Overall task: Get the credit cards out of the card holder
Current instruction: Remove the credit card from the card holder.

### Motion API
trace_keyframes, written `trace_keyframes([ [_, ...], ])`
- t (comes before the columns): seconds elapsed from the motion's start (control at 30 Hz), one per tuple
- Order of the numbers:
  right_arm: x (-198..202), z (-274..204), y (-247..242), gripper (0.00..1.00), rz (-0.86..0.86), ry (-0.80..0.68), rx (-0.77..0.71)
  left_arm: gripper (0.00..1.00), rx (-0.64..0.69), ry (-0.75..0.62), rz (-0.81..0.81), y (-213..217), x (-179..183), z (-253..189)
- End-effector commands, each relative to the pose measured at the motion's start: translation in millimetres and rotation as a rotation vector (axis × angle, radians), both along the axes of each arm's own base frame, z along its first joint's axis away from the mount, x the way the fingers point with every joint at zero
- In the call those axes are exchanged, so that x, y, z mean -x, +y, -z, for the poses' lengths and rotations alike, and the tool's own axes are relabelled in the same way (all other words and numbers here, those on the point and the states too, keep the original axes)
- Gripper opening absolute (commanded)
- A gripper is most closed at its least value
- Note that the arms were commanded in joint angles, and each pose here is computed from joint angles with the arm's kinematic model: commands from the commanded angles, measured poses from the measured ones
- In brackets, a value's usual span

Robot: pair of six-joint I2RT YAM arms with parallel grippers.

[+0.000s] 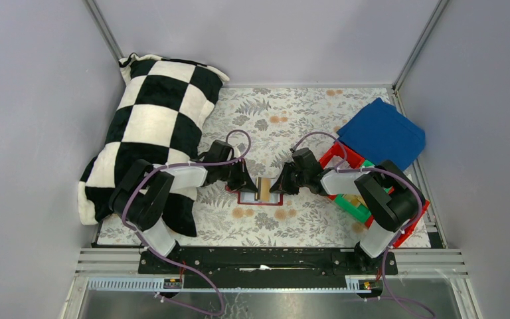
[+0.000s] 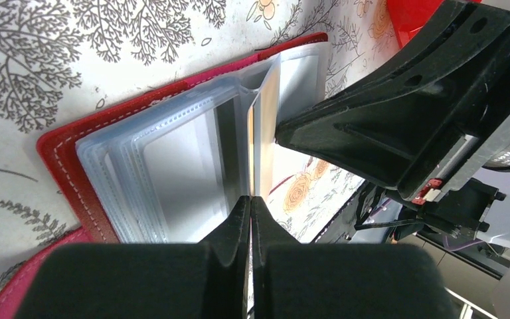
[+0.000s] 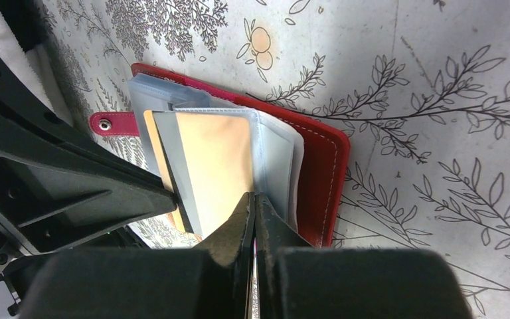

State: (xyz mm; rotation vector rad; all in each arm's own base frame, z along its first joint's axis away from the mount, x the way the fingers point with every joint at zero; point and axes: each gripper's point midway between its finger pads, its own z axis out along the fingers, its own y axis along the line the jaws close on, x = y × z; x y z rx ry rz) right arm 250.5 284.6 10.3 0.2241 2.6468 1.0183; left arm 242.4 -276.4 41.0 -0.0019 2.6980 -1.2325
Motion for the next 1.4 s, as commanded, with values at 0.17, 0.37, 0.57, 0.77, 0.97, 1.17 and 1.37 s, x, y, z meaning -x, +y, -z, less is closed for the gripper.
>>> trace_keyframes([
  [0.17, 26.0, 51.5, -33.6, 0.00, 0.009, 0.095, 0.195, 0.00, 0.010, -0.080, -0.032, 10.1, -13.0, -16.4],
  [0.37, 22.2, 46.1, -30.9, 0.00, 0.004, 0.081, 0.188, 0.00, 0.007, -0.092, -0.023, 10.4, -14.9, -18.4],
  [0.57, 18.4, 43.4, -28.7, 0.00, -0.002, 0.069, 0.187, 0.09, 0.047, -0.072, 0.000, 5.2, -10.3, -20.5],
  [0.77, 21.1, 46.0, -28.9, 0.00, 0.000, 0.079, 0.183, 0.25, 0.069, -0.065, -0.006, 2.8, -9.8, -19.9],
  [0.97, 19.5, 43.9, -28.1, 0.00, 0.000, 0.074, 0.182, 0.26, 0.078, -0.054, -0.005, 1.5, -9.0, -16.1],
  [1.17, 18.2, 42.3, -26.6, 0.00, 0.000, 0.071, 0.175, 0.39, 0.070, -0.037, -0.007, 1.5, -7.5, -10.6],
  [1.37, 18.9, 40.6, -27.3, 0.00, -0.002, 0.068, 0.177, 0.40, 0.079, -0.033, -0.001, -0.6, -5.9, -9.4],
])
